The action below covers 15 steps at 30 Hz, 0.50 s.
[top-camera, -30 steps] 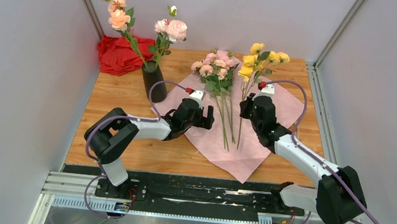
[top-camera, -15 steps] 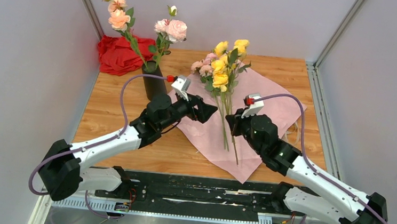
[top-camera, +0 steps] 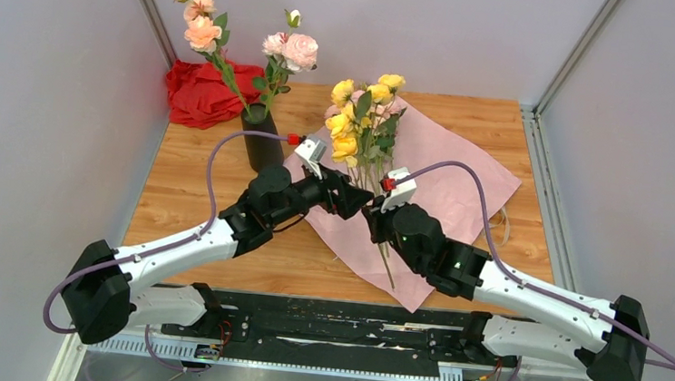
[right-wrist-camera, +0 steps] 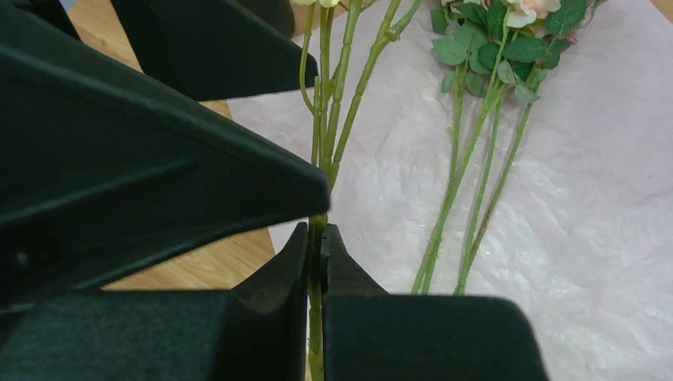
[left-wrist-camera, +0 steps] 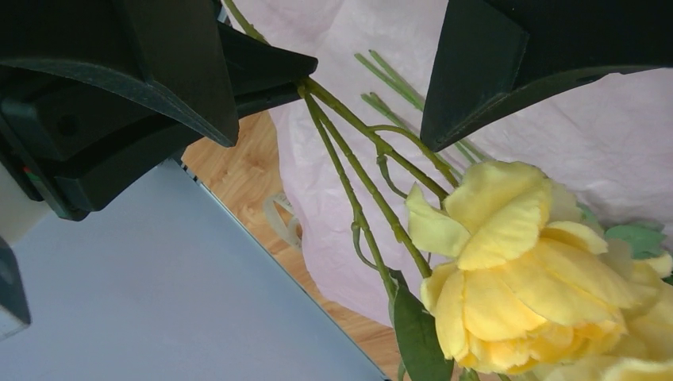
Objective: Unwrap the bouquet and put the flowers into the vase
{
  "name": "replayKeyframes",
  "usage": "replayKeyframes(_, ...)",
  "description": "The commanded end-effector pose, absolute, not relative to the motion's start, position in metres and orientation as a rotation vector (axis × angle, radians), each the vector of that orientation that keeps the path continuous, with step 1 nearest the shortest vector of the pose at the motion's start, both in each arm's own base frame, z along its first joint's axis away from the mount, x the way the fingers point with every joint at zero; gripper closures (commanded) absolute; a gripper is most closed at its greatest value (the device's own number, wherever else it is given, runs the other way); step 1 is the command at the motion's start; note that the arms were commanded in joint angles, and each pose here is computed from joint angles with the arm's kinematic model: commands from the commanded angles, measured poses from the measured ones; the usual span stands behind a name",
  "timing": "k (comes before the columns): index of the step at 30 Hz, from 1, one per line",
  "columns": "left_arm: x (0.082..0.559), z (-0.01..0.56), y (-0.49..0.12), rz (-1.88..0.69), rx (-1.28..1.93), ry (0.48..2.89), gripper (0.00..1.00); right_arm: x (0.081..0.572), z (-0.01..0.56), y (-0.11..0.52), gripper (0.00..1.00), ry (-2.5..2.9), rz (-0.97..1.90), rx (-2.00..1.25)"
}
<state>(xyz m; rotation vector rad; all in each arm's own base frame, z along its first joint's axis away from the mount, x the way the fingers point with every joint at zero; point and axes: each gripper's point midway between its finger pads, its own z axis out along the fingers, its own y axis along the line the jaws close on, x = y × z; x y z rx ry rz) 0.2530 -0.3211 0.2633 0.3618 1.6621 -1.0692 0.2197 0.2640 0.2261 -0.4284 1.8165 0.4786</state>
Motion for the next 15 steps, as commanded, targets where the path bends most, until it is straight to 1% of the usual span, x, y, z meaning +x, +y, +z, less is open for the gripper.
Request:
replayKeyframes(1,0.248,0.262,-0.318,-1.071,0.360,1.659,0.09,0.221,0.252,0.275,1.00,1.759,0.469,-0.422)
replayKeyframes(5,0.249,0.260,-0.317,-1.060,0.354,1.661,0.11,0.217,0.254,0.283,1.00,1.750,0.490,-0.437)
replayKeyframes(7,0.250,0.259,-0.317,-1.057,0.356,1.664,0.13,0.214,0.253,0.285,1.00,1.749,0.496,-0.443)
replayKeyframes(9,0.251,0.260,-0.317,-1.052,0.350,1.661,0.21,0.212,0.253,0.287,1.00,1.747,0.502,-0.448)
replayKeyframes(10,0.252,0.260,-0.315,-1.045,0.339,1.658,0.31,0.211,0.253,0.287,1.00,1.747,0.503,-0.449)
replayKeyframes(12,0.252,0.263,-0.314,-1.042,0.339,1.652,0.45,0.209,0.253,0.288,1.00,1.745,0.508,-0.449)
replayKeyframes(15,0.251,0.264,-0.314,-1.042,0.344,1.646,0.73,0.208,0.254,0.289,1.00,1.742,0.509,-0.451)
